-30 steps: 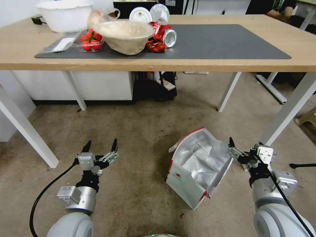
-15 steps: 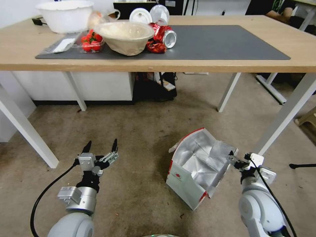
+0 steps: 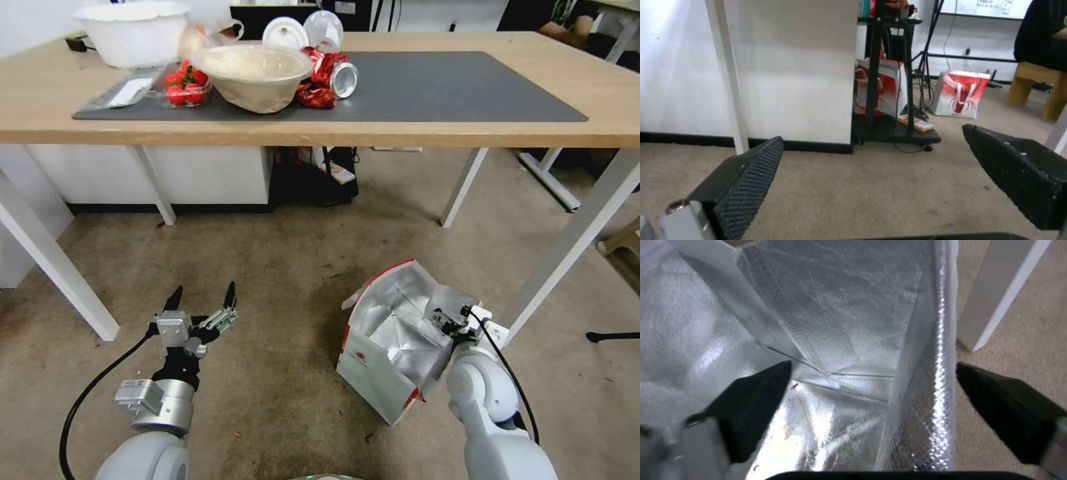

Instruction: Pick up the food delivery bag from the floor and place it on the table.

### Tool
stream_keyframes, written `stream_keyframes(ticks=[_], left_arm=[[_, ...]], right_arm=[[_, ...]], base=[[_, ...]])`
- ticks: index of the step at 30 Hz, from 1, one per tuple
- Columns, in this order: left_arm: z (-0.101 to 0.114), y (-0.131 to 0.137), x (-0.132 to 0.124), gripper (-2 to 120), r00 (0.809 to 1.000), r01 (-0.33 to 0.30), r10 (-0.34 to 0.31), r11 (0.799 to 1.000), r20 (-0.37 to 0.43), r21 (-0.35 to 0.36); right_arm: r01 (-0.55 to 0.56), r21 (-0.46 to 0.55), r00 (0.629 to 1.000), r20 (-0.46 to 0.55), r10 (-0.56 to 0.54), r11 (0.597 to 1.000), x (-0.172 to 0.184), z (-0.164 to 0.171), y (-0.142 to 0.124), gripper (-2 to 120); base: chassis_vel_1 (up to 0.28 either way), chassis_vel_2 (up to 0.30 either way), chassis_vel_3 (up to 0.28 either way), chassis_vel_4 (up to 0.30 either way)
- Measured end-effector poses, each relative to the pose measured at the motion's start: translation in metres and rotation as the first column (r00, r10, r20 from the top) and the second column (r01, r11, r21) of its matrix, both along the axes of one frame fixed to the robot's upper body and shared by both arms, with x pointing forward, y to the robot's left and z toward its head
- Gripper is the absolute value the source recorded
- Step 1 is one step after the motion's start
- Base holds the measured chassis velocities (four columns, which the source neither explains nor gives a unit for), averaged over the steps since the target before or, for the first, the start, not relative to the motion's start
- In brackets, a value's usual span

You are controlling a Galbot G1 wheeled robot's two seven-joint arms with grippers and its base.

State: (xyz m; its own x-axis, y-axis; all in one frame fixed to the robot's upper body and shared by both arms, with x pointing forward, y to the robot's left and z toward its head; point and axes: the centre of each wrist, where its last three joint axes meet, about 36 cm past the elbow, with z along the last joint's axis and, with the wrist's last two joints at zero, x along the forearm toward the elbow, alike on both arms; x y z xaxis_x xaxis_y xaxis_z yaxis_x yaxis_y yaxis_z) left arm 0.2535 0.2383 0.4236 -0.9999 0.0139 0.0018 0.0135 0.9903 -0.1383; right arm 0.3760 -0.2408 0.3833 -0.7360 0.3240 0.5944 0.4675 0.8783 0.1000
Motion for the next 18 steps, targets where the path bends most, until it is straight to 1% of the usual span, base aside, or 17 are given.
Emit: stream_keyframes(ticks=[1,3,4,6,8,9,11,12,14,16,17,18], left_arm=[[-0.0002,0.0001,0.0001,100,1.0,-0.001,0.001,1.0,0.0,0.0],[-0.0019,0.0005,0.0007,100,1.0,-0.003,0.003,1.0,0.0,0.0],[-0.0019,0.0005,0.0007,100,1.0,-0.003,0.003,1.0,0.0,0.0],[-0.0034,0.0008,0.0016,100,1.0,-0.003,0.003,1.0,0.0,0.0],[-0.0035,0.0009,0.0018,100,1.0,-0.004,0.004,1.0,0.0,0.0],[-0.0042,0.0011,0.0025,100,1.0,-0.003,0.003,1.0,-0.001,0.0],[-0.005,0.0009,0.0026,100,1.0,-0.003,0.003,1.0,-0.002,0.0],[-0.0057,0.0005,0.0027,100,1.0,-0.002,0.002,1.0,-0.003,-0.002],[-0.0061,0.0002,0.0028,100,1.0,-0.002,0.002,1.0,-0.003,-0.003],[-0.0064,-0.0004,0.0031,100,1.0,-0.001,0.001,1.0,-0.002,-0.004],[-0.0064,-0.0004,0.0031,100,1.0,-0.001,0.001,1.0,-0.002,-0.004],[-0.0063,-0.0004,0.0033,100,1.0,-0.001,0.001,1.0,-0.001,-0.004]], right_arm=[[0.001,0.002,1.0,-0.004,-0.001,1.0,0.0011,-0.0007,0.0005,86],[0.002,0.007,1.0,-0.019,-0.002,1.0,0.0027,-0.0035,0.0012,76],[0.002,0.007,1.0,-0.019,-0.002,1.0,0.0027,-0.0035,0.0012,76],[0.003,0.016,1.0,-0.029,-0.002,1.0,0.0038,-0.006,0.0016,64],[0.003,0.017,0.999,-0.032,-0.003,1.0,0.0038,-0.0068,0.0018,63],[0.005,0.018,0.999,-0.034,-0.004,1.0,0.0036,-0.0074,0.0017,55],[0.007,0.017,0.999,-0.032,-0.006,1.0,0.0014,-0.0065,0.0008,49],[0.008,0.015,1.0,-0.03,-0.007,1.0,-0.0002,-0.0052,0.0002,43],[0.008,0.014,1.0,-0.029,-0.007,1.0,-0.001,-0.0048,0.0,41],[0.008,0.012,1.0,-0.03,-0.008,1.0,-0.0018,-0.0051,-0.0007,29],[0.008,0.012,1.0,-0.03,-0.008,1.0,-0.0018,-0.0051,-0.0007,29],[0.009,0.011,1.0,-0.029,-0.009,1.0,-0.0022,-0.005,-0.0013,24]], base=[[0.0,0.0,0.0,0.0],[0.0,0.0,0.0,0.0],[0.0,0.0,0.0,0.0],[0.0,0.0,0.0,0.0],[0.0,0.0,0.0,0.0],[0.0,0.0,0.0,0.0],[0.0,0.0,0.0,0.0],[0.0,0.0,0.0,0.0],[0.0,0.0,0.0,0.0],[0.0,0.0,0.0,0.0],[0.0,0.0,0.0,0.0],[0.0,0.0,0.0,0.0]])
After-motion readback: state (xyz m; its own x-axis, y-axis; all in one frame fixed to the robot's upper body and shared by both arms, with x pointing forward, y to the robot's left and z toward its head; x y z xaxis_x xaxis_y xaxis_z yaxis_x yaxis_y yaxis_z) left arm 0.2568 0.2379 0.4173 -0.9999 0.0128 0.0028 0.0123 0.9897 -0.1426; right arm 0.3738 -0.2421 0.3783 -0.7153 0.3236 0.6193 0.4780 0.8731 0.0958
